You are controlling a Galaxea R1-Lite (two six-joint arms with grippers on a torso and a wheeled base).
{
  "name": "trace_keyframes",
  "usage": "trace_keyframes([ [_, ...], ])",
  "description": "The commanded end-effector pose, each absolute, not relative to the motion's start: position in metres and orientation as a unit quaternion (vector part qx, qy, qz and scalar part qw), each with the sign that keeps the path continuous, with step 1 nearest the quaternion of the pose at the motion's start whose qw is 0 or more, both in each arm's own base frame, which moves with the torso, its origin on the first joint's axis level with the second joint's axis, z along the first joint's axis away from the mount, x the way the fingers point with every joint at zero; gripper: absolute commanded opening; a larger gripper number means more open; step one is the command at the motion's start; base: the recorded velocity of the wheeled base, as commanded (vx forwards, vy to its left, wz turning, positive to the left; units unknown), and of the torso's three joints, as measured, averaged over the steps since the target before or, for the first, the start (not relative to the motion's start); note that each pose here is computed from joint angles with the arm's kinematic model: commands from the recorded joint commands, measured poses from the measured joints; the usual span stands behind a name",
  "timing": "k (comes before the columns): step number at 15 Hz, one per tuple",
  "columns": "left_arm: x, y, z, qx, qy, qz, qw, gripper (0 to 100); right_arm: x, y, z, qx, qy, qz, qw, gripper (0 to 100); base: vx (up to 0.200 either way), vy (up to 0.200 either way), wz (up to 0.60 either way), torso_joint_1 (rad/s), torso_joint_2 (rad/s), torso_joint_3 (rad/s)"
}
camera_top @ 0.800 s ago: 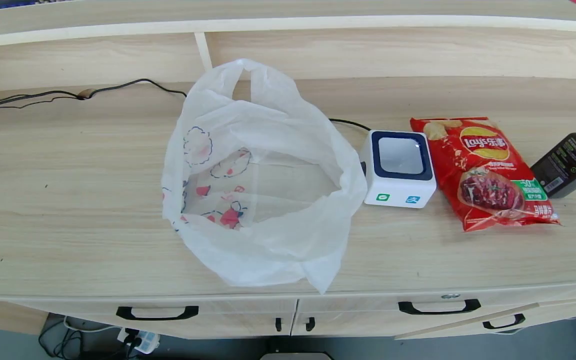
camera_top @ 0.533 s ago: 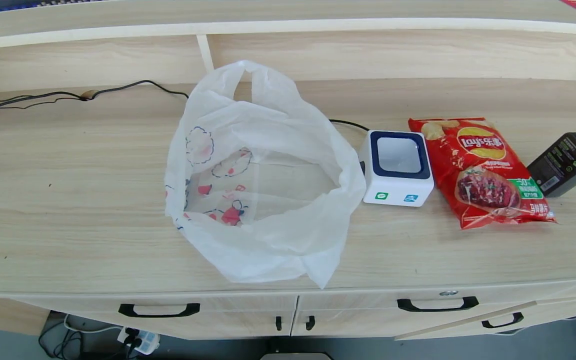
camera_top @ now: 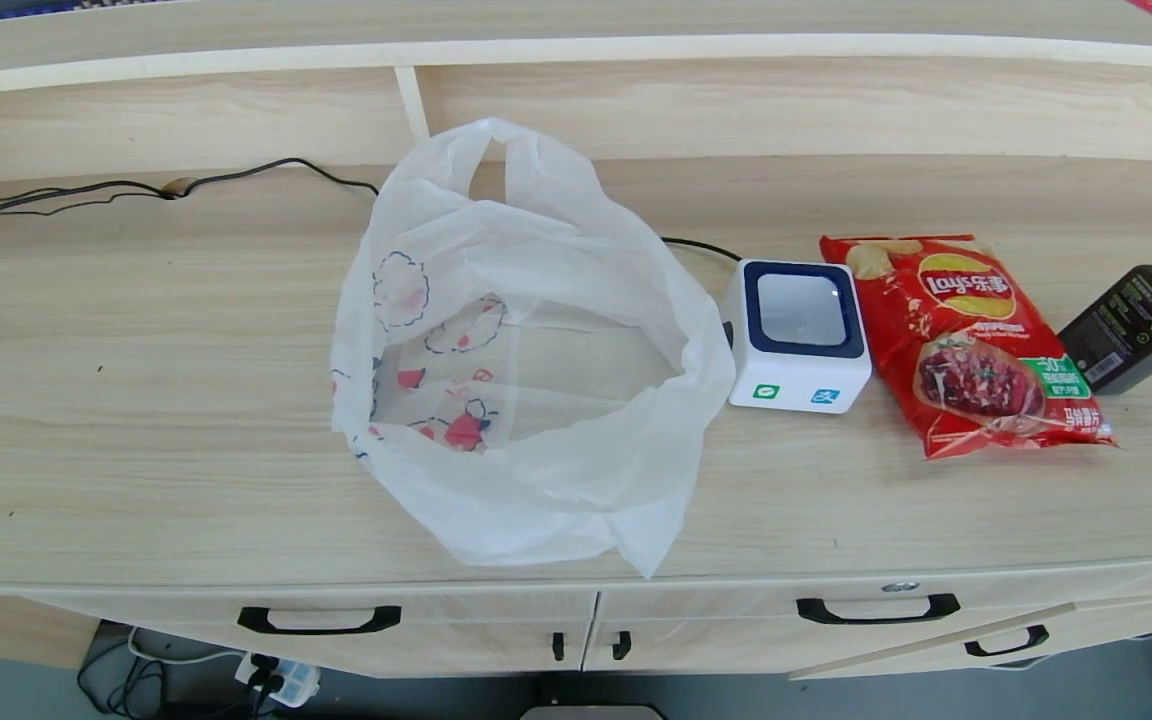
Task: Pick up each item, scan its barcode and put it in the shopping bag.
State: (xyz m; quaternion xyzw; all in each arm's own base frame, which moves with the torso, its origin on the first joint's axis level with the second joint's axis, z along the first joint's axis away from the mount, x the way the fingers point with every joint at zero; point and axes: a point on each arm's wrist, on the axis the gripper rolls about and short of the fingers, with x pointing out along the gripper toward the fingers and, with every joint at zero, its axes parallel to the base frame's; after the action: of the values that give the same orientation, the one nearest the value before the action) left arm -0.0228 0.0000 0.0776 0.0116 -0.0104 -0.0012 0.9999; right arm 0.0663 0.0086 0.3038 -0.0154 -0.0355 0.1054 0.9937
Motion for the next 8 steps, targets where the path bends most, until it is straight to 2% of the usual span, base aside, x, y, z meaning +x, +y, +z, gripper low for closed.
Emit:
trace_keyframes([
  [1,-0.023,0.000,0.078,0.012,-0.010,-0.001,1.000,100,0.131,0.018,0.324,-0.022,0.085,0.151,0.985,100,0.000,0.000,0.00,0.000,0.00,0.000],
  [3,-0.023,0.000,0.078,0.012,-0.010,-0.001,1.000,100,0.149,0.021,0.327,-0.031,0.094,0.159,0.982,100,0.000,0.000,0.00,0.000,0.00,0.000],
  [8,-0.023,0.000,0.078,0.012,-0.011,-0.001,1.000,100,0.184,0.024,0.308,-0.026,0.151,0.157,0.976,100,0.000,0.000,0.00,0.000,0.00,0.000],
])
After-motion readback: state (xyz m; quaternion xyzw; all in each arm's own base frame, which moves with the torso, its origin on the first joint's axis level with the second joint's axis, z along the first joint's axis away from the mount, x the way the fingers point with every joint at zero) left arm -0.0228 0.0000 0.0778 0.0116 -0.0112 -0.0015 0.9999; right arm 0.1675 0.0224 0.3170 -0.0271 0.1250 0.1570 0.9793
